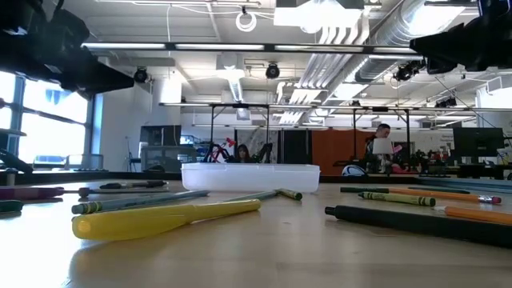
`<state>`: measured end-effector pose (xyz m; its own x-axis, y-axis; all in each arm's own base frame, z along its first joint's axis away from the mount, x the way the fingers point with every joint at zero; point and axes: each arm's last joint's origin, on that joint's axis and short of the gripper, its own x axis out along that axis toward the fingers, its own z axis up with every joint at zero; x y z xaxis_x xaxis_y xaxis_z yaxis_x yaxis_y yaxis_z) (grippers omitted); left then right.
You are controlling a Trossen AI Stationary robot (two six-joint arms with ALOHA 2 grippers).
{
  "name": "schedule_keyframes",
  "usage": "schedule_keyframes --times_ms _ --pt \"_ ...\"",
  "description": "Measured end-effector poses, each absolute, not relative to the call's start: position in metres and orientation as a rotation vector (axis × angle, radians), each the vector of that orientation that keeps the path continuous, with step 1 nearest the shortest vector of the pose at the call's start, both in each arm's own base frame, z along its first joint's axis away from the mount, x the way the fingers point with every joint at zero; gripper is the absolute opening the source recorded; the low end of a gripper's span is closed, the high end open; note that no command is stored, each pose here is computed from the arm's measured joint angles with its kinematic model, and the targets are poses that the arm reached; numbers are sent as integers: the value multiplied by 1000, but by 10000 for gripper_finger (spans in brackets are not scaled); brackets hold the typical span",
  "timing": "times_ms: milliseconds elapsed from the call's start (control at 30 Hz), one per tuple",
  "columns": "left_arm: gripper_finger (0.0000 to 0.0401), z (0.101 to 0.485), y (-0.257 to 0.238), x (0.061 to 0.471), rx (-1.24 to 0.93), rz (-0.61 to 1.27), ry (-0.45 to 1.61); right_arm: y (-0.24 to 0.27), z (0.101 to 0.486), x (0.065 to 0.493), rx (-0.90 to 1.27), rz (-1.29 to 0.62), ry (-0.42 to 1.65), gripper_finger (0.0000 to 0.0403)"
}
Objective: Pick & place school supplies into a supply box
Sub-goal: Put the top right dark green crayon into the black supply box
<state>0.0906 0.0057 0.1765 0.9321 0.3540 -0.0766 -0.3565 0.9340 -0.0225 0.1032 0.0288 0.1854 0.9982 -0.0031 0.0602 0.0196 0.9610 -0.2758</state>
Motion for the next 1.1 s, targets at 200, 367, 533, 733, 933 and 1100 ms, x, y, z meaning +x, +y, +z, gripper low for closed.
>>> schedule_keyframes --times_ms 200,367,533,733,933,1100 --pt "85 176 6 90 -36 380 76 29 198 102 -424 -15 -185 0" --pt "85 176 7 90 -35 419 74 31 207 99 -412 46 -302 0" --pt "85 176 8 89 -32 455 73 31 214 97 -441 50 -380 0" --pt "85 176 10 88 -74 546 56 23 221 95 -447 -181 -394 1" --pt "85 178 12 87 -57 608 41 11 211 101 -291 -453 -219 41" --pt "85 189 14 86 0 701 -44 3 197 107 -224 -664 -61 109"
